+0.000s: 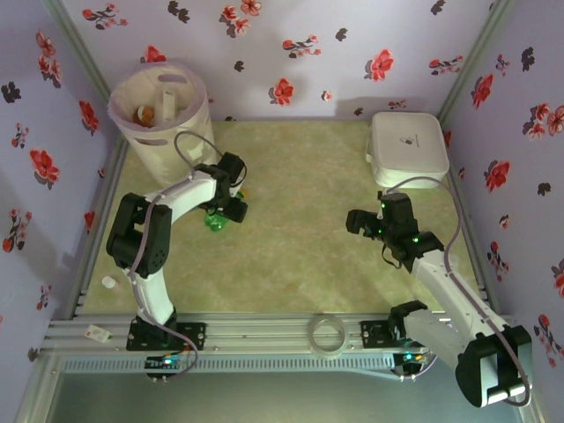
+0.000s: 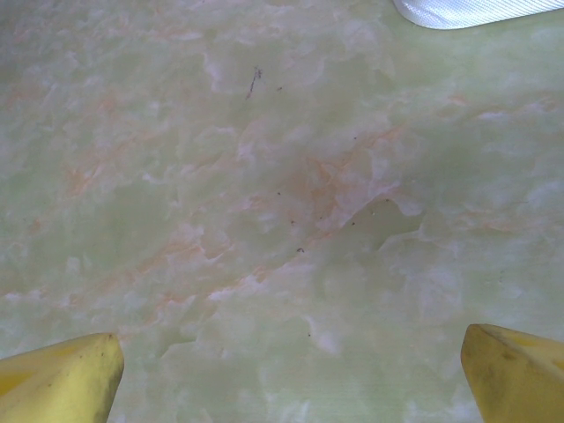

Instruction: Put the plastic bottles in the bin

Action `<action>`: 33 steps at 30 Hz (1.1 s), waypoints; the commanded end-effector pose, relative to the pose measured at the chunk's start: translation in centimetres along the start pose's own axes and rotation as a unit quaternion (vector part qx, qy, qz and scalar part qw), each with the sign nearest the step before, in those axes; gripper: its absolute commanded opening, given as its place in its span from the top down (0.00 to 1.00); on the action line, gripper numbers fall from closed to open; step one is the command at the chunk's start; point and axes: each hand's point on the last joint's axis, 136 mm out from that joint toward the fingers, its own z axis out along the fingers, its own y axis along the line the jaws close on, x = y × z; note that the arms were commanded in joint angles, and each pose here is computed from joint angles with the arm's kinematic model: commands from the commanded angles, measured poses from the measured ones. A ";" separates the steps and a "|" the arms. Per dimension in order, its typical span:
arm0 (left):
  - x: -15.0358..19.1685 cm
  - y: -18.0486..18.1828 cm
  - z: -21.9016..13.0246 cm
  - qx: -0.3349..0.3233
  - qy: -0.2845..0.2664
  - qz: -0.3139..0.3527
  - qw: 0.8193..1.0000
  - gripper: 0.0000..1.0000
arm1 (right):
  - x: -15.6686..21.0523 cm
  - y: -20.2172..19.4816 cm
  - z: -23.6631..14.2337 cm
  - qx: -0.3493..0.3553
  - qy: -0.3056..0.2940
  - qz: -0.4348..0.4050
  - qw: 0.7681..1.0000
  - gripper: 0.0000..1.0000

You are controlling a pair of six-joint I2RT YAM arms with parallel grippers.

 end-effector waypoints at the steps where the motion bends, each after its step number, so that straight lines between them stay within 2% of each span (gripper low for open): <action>1: 1.2 -0.7 1.1 0.015 0.023 -0.013 1.000 0.18 | 0.2 -0.3 0.1 0.003 -0.002 0.009 1.000 0.01; 11: 1.2 -1.4 1.8 0.020 0.028 -0.015 0.999 0.23 | 0.2 -0.3 0.1 0.004 -0.001 0.009 1.000 0.01; 16: 0.7 -1.6 0.8 0.022 0.016 -0.013 1.000 0.33 | 0.2 -0.4 0.1 0.004 -0.001 0.010 1.000 0.01; 23: -0.5 -2.1 -1.7 0.027 -0.005 -0.003 1.000 0.35 | 0.2 -0.3 0.1 0.003 -0.001 0.009 1.000 0.01; 27: -3.1 -3.5 -6.0 0.047 -0.055 0.012 0.997 0.38 | -0.1 -0.2 -0.1 0.002 -0.004 0.010 1.000 0.01; 30: -6.0 -4.1 -10.6 0.082 -0.107 0.007 0.991 0.48 | -0.3 0.0 -0.2 -0.001 -0.004 0.011 1.000 0.01; 33: -9.1 -3.8 -15.7 0.091 -0.164 0.015 0.982 0.52 | -0.3 0.0 -0.3 -0.003 -0.005 0.014 1.000 0.01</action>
